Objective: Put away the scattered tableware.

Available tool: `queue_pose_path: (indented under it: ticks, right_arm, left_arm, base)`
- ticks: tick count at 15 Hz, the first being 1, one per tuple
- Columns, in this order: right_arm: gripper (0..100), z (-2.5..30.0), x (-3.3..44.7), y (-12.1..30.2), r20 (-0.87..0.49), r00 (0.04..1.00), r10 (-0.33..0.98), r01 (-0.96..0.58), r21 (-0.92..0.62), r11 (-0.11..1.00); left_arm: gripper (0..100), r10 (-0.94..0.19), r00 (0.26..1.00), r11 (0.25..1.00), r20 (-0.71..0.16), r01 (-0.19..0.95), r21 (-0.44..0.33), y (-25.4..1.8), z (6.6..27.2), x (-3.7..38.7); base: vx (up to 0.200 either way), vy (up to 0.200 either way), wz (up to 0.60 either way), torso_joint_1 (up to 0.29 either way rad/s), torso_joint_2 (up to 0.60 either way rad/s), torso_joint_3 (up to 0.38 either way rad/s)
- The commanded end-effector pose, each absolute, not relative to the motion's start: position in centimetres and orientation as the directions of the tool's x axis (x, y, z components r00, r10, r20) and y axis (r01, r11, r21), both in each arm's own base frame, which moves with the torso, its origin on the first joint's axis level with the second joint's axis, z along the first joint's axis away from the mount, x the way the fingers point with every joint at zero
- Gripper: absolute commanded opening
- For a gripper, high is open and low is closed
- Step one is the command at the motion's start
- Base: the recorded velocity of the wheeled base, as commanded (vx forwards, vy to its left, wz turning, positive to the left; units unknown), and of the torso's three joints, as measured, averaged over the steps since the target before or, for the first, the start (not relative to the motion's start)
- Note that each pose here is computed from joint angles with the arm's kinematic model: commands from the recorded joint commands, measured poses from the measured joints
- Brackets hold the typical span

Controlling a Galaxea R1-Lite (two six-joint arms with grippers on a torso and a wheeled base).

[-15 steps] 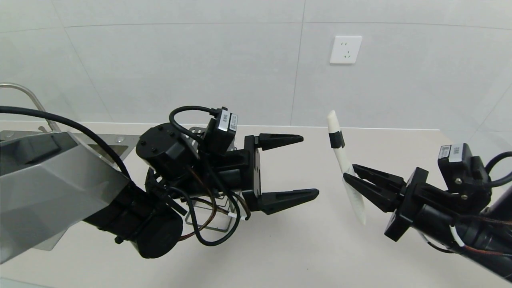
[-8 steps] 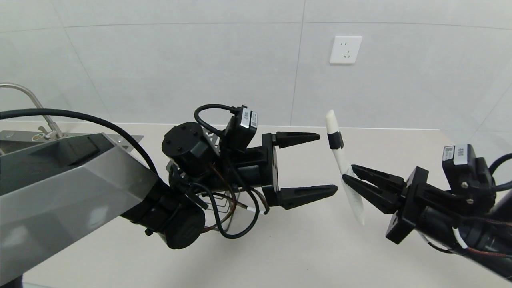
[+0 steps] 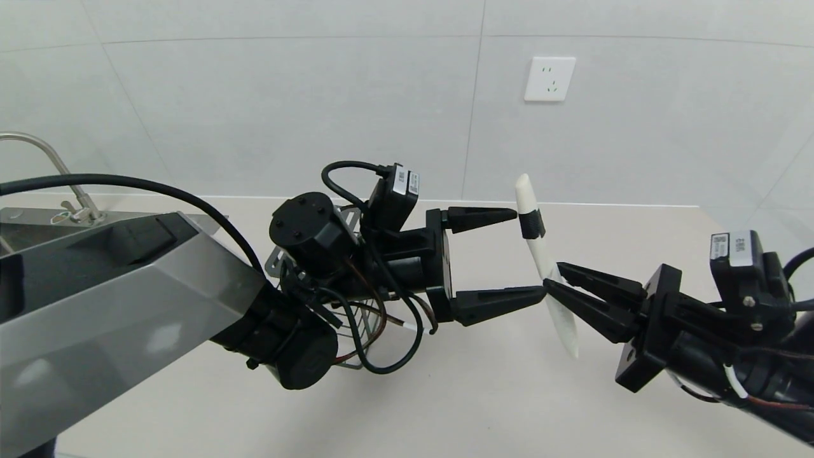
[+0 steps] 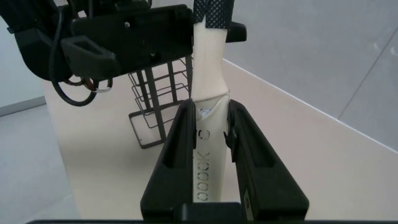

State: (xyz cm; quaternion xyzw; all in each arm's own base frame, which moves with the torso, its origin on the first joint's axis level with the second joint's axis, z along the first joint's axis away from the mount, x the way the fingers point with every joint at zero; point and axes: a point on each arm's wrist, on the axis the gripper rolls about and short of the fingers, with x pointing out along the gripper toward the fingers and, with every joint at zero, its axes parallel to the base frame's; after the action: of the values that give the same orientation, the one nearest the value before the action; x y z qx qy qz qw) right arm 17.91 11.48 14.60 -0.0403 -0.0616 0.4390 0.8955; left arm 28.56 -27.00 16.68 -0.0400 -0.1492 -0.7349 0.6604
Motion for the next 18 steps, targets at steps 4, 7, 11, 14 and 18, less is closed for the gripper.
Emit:
queue_pose_path:
  ticks: [4, 7, 11, 14, 18]
  right_arm:
    - [0, 14.4, 17.6, 11.9, 0.065, 0.586, 0.807, -0.798, -0.124, 0.590]
    - [0, 14.4, 17.5, 11.9, 0.068, 0.582, 0.810, -0.800, -0.125, 0.586]
    - [0, 14.4, 17.3, 11.8, 0.068, 0.582, 0.810, -0.800, -0.127, 0.586]
    - [0, 14.7, 17.2, 11.8, 0.084, 0.581, 0.809, -0.798, -0.133, 0.587]
    - [0, 14.8, 17.2, 11.8, 0.091, 0.581, 0.809, -0.798, -0.136, 0.588]
  left_arm:
    - [100, -0.947, -0.165, -0.120, 0.276, 0.978, 0.172, -28.4, 17.4, 27.8]
    - [100, -0.944, -0.166, -0.124, 0.286, 0.980, 0.158, -29.1, 17.5, 27.1]
    - [100, -0.943, -0.166, -0.124, 0.288, 0.980, 0.157, -29.1, 17.5, 27.0]
    - [100, -0.944, -0.160, -0.118, 0.290, 0.980, 0.158, -29.0, 17.6, 27.2]
    - [0, -0.944, -0.149, -0.107, 0.293, 0.982, 0.155, -28.9, 17.6, 27.3]
  base:
    - [0.000, 0.000, 0.00, 0.000, 0.00, 0.000]
    - [0.000, 0.000, 0.00, 0.000, 0.00, 0.000]
    - [0.000, 0.000, 0.00, 0.000, 0.00, 0.000]
    - [0.000, 0.000, 0.00, 0.000, 0.00, 0.000]
    - [0.000, 0.000, 0.00, 0.000, 0.00, 0.000]
